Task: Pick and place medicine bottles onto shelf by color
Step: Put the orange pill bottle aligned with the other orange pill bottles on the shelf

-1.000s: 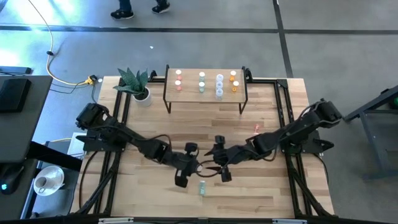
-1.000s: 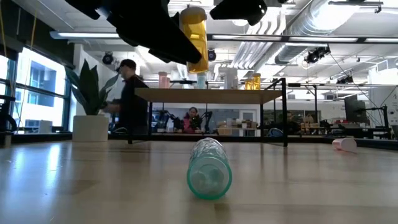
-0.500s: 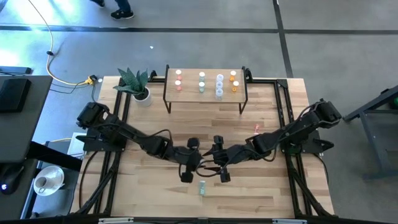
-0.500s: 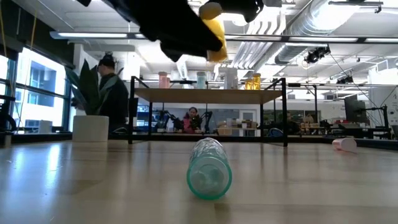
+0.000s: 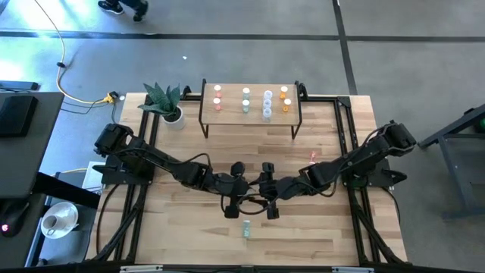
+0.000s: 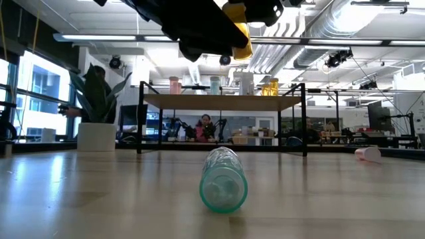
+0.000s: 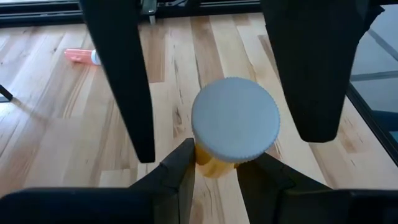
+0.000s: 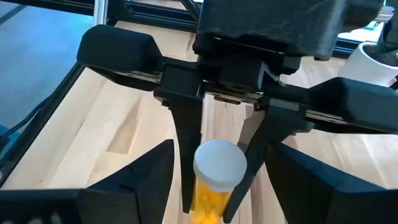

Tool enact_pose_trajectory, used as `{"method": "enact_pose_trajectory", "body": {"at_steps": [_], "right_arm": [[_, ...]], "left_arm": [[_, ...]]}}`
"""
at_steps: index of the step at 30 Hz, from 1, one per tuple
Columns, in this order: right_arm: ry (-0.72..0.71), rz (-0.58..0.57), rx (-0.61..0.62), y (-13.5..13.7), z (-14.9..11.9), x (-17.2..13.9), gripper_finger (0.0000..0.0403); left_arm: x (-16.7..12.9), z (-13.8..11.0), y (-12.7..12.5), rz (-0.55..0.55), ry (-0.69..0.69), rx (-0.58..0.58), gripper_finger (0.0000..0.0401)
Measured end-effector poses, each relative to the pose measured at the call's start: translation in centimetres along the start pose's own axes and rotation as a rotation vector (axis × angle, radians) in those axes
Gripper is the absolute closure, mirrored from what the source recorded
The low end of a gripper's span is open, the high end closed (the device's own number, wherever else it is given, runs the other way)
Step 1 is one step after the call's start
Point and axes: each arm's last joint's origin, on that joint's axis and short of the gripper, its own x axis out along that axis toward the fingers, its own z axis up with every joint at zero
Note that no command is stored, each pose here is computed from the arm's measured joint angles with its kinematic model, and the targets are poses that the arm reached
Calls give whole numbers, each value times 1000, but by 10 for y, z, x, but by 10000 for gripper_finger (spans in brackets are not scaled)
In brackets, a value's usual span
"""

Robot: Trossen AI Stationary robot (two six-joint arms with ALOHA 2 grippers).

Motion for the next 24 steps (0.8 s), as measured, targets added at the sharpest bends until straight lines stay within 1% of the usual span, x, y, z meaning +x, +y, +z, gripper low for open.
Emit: {"method": "enact_pose_trajectory", "body": {"at_steps": [4,11,17,21,24], "right_arm": [[9,0,18,0,-1,0,178],[32,-2,34,0,-3,0,236],[27,-3,36,0,-3,0,276],[33,-12,34,-1,-3,0,294],[37,-13,33,-1,-4,0,300]], "left_arm": [[0,0,0,4,-2,0,306],[0,1,0,8,-13,-2,306],[1,2,4,16,-13,-7,305],[1,2,9,24,-11,-13,299],[2,2,10,27,-11,-16,294]]}}
